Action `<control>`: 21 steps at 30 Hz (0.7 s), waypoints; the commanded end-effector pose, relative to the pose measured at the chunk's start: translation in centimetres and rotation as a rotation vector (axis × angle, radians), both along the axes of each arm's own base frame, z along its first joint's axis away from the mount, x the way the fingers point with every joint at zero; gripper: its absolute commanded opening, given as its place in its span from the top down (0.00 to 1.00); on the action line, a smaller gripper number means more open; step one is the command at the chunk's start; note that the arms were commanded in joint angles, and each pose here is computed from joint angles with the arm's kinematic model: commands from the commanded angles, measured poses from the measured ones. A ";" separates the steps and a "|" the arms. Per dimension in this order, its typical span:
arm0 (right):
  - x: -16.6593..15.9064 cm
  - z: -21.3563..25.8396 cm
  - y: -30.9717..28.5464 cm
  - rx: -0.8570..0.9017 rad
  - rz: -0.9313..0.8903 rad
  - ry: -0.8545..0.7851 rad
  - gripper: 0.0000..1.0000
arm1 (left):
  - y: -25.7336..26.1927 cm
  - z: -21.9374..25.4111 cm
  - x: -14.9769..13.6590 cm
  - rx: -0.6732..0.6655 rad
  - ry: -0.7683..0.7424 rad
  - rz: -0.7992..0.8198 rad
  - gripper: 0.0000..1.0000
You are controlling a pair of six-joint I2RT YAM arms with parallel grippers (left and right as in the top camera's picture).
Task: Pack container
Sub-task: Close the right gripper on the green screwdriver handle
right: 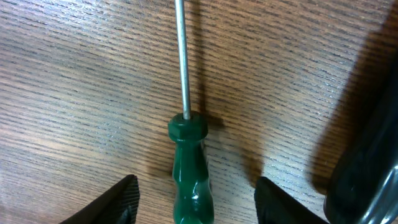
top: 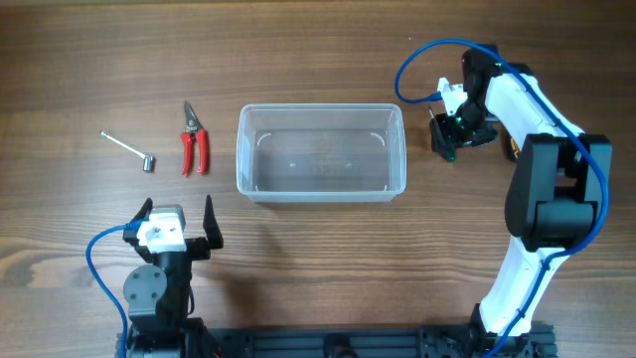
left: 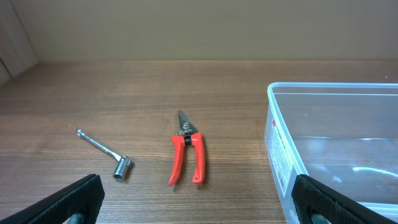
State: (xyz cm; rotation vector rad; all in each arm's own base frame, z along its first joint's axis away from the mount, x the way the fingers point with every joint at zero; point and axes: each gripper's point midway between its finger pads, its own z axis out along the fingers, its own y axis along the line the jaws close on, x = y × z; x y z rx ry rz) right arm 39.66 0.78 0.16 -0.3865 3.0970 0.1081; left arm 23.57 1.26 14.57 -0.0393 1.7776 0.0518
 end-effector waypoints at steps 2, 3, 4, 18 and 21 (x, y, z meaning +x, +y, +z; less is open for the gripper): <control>0.5 -0.3 0.1 0.012 -0.003 -0.006 0.47 | -0.1 0.1 0.0 0.020 -0.007 -0.010 0.00; 0.5 -0.3 0.1 0.012 -0.003 -0.008 0.47 | -0.1 0.1 0.0 0.020 -0.007 -0.010 0.00; 0.6 -0.3 0.1 0.011 -0.002 -0.009 0.47 | -0.1 0.1 0.0 0.020 -0.007 -0.010 0.00; 1.3 -0.3 0.6 -0.017 0.051 -0.042 0.46 | -0.1 0.1 0.0 0.020 -0.007 -0.010 0.00; 1.5 -0.3 1.0 -0.017 0.061 -0.049 0.46 | -0.1 0.1 0.0 0.020 -0.008 -0.010 0.00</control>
